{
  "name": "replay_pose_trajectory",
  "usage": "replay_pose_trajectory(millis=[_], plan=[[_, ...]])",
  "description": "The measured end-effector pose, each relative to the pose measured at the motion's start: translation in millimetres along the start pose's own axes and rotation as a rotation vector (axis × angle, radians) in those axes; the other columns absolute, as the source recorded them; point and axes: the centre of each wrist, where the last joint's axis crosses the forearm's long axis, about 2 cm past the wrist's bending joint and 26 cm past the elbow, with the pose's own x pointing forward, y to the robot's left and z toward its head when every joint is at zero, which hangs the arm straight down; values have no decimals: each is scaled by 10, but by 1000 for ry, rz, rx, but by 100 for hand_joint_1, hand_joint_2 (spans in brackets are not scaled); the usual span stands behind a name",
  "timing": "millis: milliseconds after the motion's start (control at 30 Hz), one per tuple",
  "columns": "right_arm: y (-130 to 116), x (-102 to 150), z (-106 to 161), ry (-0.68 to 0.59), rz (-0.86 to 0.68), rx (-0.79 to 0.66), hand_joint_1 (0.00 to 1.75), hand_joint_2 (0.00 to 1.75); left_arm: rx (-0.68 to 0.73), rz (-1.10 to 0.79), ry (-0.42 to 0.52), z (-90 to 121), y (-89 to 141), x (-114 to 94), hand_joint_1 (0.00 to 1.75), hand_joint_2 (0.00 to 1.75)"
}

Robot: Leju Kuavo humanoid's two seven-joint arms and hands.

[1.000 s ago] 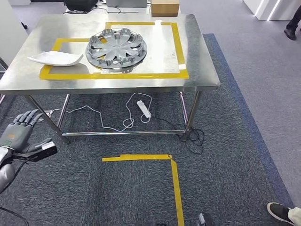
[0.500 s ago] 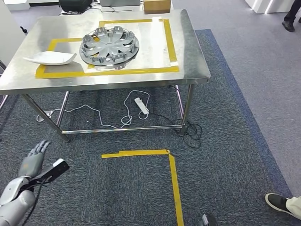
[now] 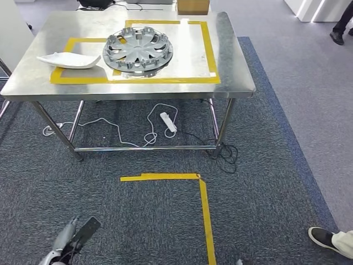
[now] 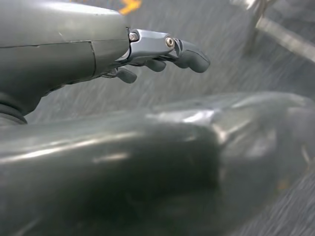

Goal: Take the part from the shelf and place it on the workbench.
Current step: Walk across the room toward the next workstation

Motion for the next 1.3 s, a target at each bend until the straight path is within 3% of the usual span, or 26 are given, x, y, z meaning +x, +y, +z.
replay_pose_trajectory(millis=[133,300,467,567,767,900,1100,1300], plan=[[-60,-63,14,20,15,-18,0,0,-71,-14,62,227,-269,-104,0,0],[-96,-68,16,31,23,-30,0,0,-132,7,128,369,-425,-165,0,0],[-116,-34,9,78,52,-68,0,0,-318,188,375,620,-672,-278,0,0],[-117,-2,3,83,93,-102,0,0,-327,302,472,844,-840,-361,0,0],[-146,222,-29,-52,279,-240,0,0,-288,238,456,931,-949,-297,0,0],[-160,458,-55,-123,358,-239,0,0,-334,154,435,934,-964,-279,0,175],[-128,690,-62,-243,489,-260,0,0,-381,-19,363,922,-1011,-169,0,175],[-142,723,-45,-260,573,-251,0,0,-403,88,354,994,-1109,-95,0,175]])
